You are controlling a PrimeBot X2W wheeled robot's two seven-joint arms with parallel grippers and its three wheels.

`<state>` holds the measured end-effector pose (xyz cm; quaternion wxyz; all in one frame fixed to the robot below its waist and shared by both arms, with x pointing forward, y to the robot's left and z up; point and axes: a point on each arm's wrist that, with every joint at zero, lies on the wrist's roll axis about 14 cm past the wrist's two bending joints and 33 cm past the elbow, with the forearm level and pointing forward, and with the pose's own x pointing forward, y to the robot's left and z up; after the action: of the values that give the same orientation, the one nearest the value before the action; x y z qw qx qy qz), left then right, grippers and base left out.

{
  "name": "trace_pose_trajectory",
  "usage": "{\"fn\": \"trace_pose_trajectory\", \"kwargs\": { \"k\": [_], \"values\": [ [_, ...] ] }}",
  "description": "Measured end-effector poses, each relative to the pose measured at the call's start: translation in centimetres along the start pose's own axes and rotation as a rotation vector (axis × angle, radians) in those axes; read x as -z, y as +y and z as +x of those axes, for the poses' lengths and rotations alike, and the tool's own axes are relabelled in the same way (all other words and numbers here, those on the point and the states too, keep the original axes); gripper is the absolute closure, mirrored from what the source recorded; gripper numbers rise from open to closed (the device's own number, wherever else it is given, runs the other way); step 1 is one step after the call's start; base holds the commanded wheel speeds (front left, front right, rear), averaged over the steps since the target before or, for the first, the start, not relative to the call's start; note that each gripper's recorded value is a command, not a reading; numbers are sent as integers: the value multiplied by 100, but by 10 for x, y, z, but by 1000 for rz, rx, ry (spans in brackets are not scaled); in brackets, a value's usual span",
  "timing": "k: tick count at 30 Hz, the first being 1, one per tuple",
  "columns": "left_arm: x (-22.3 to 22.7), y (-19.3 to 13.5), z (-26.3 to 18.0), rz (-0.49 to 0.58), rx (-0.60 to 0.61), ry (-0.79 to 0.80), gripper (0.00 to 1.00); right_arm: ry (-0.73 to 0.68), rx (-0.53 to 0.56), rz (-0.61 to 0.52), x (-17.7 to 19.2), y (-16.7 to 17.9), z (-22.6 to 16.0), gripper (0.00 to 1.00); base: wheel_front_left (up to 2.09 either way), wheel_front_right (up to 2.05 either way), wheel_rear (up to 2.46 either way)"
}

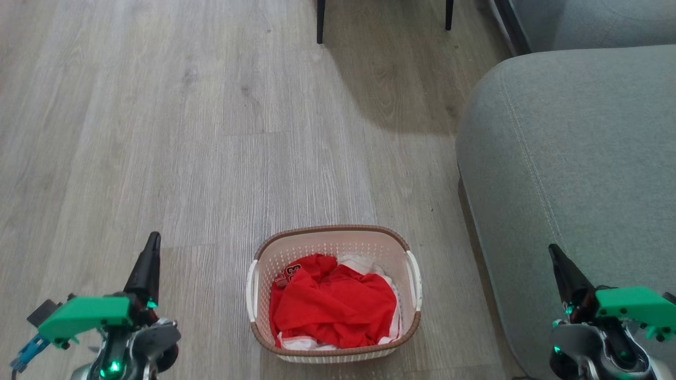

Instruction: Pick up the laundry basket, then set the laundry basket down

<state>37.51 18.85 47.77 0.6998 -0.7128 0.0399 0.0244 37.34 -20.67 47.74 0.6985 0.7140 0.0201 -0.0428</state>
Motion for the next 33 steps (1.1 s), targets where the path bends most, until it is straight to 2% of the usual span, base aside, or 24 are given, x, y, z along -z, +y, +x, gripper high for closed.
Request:
{"fn": "trace_pose_trajectory", "kwargs": {
  "k": [33],
  "values": [
    [0, 0, 0, 0, 0, 0, 100, 0, 0, 0, 0, 0, 0, 100, 0, 0, 0]
  ]
}}
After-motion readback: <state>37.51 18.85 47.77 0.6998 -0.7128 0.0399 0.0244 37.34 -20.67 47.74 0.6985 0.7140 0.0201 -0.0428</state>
